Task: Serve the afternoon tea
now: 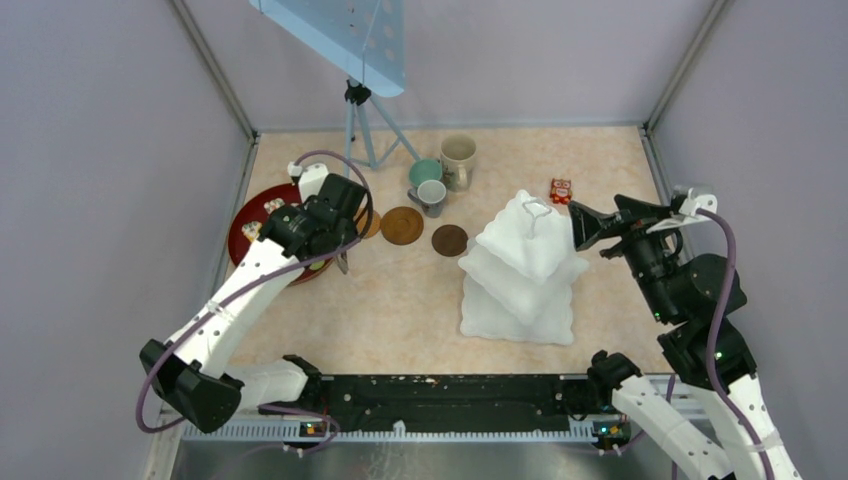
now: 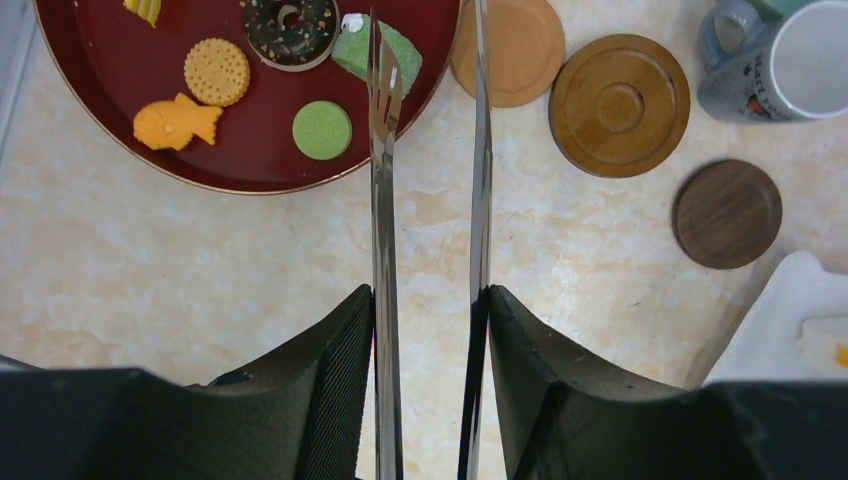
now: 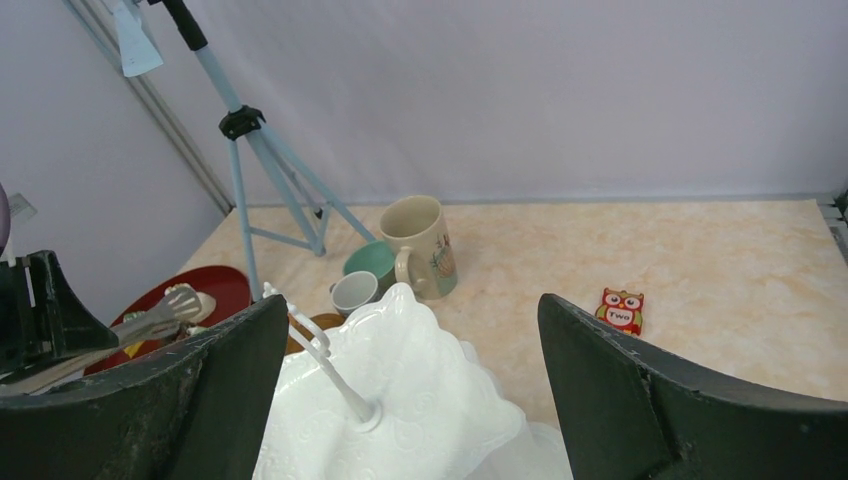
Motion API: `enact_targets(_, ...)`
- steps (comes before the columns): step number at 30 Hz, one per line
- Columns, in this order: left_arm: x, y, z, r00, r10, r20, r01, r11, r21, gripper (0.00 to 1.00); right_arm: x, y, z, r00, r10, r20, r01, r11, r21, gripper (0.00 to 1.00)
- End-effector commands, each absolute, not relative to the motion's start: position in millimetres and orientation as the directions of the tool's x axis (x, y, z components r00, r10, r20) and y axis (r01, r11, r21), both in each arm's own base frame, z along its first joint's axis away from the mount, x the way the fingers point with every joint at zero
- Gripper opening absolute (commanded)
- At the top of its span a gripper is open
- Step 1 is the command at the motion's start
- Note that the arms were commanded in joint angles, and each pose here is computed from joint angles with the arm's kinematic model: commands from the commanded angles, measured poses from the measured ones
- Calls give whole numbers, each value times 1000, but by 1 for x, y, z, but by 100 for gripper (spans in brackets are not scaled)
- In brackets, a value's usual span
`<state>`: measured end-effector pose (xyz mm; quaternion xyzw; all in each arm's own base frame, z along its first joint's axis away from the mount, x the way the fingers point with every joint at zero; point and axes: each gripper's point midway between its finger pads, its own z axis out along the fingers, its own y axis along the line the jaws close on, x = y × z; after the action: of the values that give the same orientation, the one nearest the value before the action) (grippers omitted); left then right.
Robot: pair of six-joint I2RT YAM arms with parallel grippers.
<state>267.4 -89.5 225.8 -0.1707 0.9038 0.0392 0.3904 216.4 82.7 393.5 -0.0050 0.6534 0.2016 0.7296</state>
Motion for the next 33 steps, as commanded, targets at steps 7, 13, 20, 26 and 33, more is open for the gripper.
enact_targets(7, 286, -89, 222, -547, -568, -615, -525, 805, -277, 51, 213, 75, 399, 102, 275, -956, -283, 929, 237, 93)
enact_targets(13, 290, -86, 210, -479, -657, -582, -609, 726, -319, 51, 213, 76, 398, 103, 260, -960, -281, 933, 223, 93)
enact_targets(20, 286, -71, 201, -427, -687, -588, -670, 677, -305, 53, 213, 75, 398, 106, 252, -962, -278, 936, 215, 93)
enact_targets(26, 294, -62, 189, -438, -692, -574, -698, 664, -268, 55, 214, 77, 396, 100, 253, -962, -282, 935, 216, 93)
enact_targets(33, 303, -65, 175, -442, -723, -531, -707, 645, -290, 55, 216, 78, 394, 96, 250, -963, -279, 936, 215, 93)
